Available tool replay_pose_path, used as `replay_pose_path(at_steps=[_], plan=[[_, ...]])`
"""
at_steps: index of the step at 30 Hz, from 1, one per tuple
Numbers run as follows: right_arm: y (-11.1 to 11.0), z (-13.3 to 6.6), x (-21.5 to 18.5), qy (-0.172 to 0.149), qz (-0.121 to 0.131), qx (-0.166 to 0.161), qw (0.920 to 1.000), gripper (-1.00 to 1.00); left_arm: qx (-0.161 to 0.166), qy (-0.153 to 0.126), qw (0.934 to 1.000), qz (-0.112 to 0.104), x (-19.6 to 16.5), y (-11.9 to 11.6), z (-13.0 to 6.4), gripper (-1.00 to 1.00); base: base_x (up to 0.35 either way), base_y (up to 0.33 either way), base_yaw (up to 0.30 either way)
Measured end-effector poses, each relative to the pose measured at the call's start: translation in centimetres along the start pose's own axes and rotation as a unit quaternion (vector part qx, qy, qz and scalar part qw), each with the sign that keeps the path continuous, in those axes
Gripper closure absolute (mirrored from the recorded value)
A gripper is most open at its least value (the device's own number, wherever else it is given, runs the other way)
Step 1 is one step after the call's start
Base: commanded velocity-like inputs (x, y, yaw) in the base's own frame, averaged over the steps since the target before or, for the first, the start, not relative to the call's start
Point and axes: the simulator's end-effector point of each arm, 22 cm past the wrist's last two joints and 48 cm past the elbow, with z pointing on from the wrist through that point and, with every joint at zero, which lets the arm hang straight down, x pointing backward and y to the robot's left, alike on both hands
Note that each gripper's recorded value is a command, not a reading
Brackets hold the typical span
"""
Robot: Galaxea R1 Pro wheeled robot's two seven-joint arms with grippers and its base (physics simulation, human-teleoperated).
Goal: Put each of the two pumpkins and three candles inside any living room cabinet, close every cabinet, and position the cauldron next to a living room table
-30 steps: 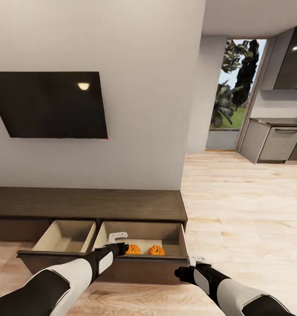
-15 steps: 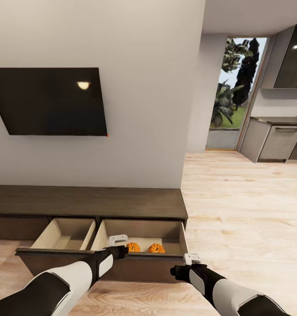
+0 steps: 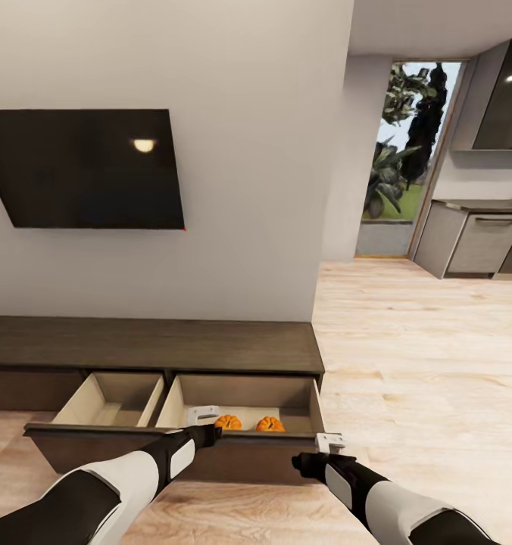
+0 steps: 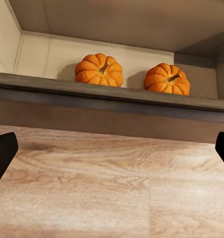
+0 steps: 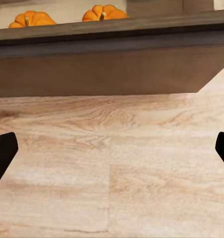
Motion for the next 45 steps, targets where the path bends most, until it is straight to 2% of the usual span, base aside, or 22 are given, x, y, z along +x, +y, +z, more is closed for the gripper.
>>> replay_pose_path(at_steps=[3,4,13,45], plan=[[1.5,0.5,-0.1,-0.016,-0.019,-0.009,0.9997,-1.0,0.001,0.0,1.0,0.0,0.4,0.1,0.4,-1.0,0.0,0.0,0.0],[2.5,0.7,0.4,-0.016,-0.034,-0.015,0.9992,-1.0,0.001,-0.001,1.0,0.0,0.5,0.1,0.5,-1.0,0.0,0.0,0.0],[2.3,2.1,2.7,-0.024,-0.053,-0.013,0.9982,-1.0,0.002,0.0,1.0,0.0,1.7,0.1,1.7,-1.0,0.0,0.0,0.0],[1.2,6.9,6.6,-0.026,-0.058,-0.014,0.9979,-1.0,0.003,-0.002,1.0,0.0,6.3,0.9,6.0,-1.0,0.0,0.0,0.0]])
